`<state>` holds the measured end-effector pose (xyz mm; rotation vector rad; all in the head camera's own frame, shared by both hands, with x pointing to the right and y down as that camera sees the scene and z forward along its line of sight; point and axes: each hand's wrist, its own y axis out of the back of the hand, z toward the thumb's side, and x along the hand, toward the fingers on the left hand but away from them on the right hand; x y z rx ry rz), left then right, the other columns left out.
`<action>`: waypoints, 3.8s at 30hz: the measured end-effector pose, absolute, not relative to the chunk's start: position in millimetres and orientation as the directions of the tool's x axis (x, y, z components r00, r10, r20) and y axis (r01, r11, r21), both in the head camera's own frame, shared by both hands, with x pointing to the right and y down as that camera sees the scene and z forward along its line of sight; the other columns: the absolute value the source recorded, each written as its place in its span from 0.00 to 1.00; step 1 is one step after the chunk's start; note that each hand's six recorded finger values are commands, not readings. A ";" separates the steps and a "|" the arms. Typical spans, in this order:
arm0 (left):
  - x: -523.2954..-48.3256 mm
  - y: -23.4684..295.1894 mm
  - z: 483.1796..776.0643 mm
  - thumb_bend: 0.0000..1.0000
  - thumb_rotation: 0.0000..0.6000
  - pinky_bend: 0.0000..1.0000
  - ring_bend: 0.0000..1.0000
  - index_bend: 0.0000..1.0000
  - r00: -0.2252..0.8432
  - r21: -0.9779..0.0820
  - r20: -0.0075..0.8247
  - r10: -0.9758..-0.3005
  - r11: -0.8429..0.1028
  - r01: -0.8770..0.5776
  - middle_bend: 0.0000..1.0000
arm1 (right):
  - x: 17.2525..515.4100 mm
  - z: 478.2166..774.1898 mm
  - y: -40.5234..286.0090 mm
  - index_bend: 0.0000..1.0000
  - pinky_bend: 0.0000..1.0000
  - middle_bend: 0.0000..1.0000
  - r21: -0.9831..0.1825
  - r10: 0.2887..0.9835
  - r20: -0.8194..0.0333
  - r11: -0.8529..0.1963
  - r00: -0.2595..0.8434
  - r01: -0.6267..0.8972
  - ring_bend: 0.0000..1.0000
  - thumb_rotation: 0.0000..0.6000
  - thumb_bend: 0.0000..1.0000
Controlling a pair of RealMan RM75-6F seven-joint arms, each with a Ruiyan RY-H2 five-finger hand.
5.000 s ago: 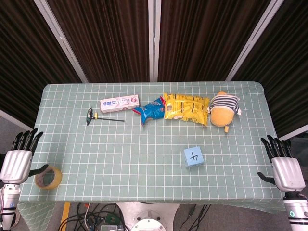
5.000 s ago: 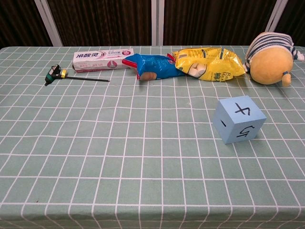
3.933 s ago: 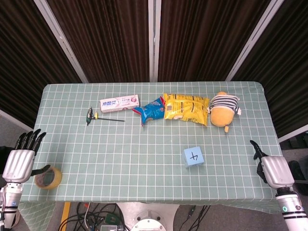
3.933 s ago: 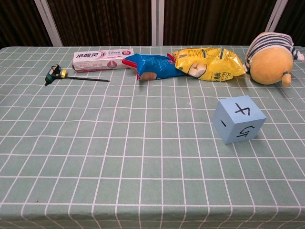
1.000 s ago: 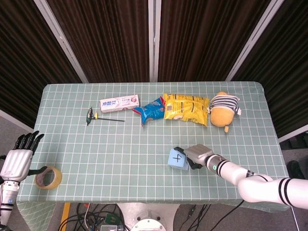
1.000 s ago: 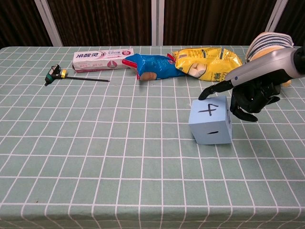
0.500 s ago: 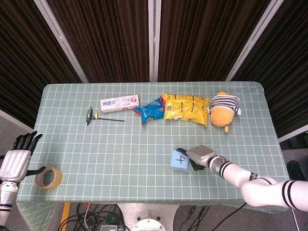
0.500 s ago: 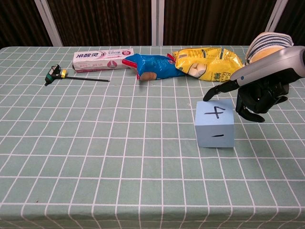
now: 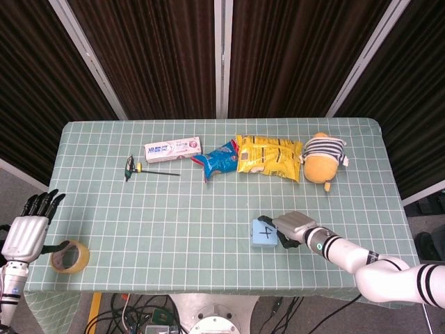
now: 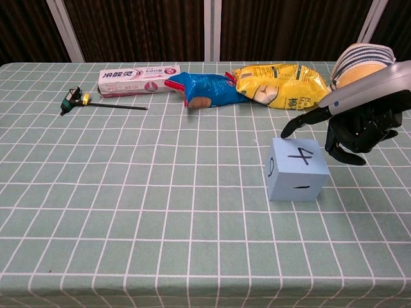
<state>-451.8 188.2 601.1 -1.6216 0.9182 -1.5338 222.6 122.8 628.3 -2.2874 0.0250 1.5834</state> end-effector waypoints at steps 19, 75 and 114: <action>-456.7 188.7 600.5 0.00 1.00 0.02 0.00 0.06 0.032 -0.868 0.495 -0.868 -0.496 -0.030 0.00 | 214.1 633.5 115.7 0.00 0.84 1.00 -0.282 0.195 -0.895 -0.944 0.400 -0.171 0.91 1.00 1.00; -457.5 190.7 599.0 0.00 1.00 0.02 0.00 0.07 0.028 -0.864 0.501 -0.865 -0.502 -0.030 0.00 | 197.1 615.1 137.2 0.40 0.84 1.00 -0.165 0.012 -0.911 -0.927 0.413 -0.337 0.91 1.00 1.00; -447.4 198.2 594.4 0.00 1.00 0.02 0.00 0.07 0.042 -0.865 0.499 -0.866 -0.500 -0.038 0.00 | 313.2 561.8 106.3 0.35 0.64 0.75 -0.821 0.782 -0.551 -0.570 0.292 -0.025 0.63 1.00 0.67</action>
